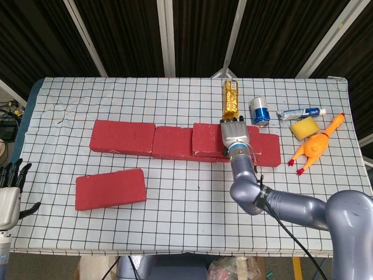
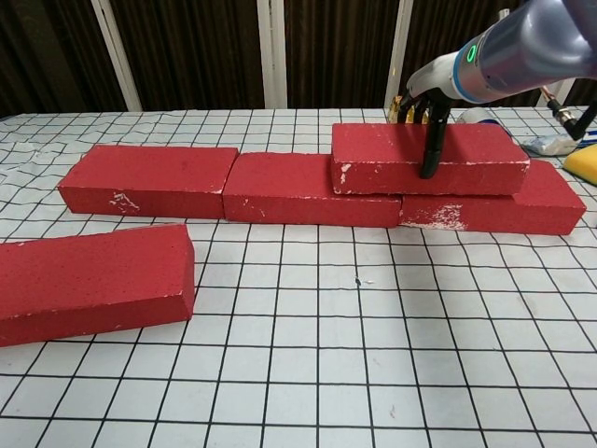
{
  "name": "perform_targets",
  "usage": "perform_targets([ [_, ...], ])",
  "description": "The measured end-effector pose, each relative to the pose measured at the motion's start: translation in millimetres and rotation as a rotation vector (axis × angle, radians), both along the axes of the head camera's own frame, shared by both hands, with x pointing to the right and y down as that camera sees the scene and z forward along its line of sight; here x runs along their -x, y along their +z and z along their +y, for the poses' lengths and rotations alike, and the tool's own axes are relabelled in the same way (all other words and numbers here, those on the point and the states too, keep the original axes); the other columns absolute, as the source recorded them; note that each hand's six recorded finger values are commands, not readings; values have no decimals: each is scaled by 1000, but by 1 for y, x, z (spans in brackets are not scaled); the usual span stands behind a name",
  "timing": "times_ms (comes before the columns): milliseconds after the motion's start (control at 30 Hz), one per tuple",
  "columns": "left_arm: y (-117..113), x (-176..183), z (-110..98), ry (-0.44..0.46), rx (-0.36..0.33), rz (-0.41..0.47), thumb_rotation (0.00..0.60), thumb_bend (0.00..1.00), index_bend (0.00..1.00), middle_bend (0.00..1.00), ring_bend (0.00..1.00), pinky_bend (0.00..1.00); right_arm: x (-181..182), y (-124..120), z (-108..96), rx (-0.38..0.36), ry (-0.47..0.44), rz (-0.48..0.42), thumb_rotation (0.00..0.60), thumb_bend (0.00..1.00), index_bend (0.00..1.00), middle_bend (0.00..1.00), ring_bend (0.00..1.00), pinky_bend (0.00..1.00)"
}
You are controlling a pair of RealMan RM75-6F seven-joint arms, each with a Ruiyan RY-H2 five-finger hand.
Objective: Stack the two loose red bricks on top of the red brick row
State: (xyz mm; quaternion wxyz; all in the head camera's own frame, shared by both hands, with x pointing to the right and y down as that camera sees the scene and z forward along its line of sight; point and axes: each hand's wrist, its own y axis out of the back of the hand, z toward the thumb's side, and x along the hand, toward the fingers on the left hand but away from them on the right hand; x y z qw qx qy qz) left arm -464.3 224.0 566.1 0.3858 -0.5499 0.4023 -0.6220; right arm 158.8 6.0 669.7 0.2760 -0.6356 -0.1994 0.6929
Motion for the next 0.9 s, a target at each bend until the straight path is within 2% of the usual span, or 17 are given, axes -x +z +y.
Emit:
perform_targets([
  [500, 0, 1, 0, 1, 0, 0, 600, 0, 118, 0, 0, 53, 5, 2, 4, 4, -3, 5, 600, 162, 279, 218, 103, 0],
  [900, 0, 1, 0, 0, 0, 1, 600, 0, 118, 0, 0, 53, 6, 0, 5, 9, 9, 3, 600, 162, 154, 46, 0, 0],
])
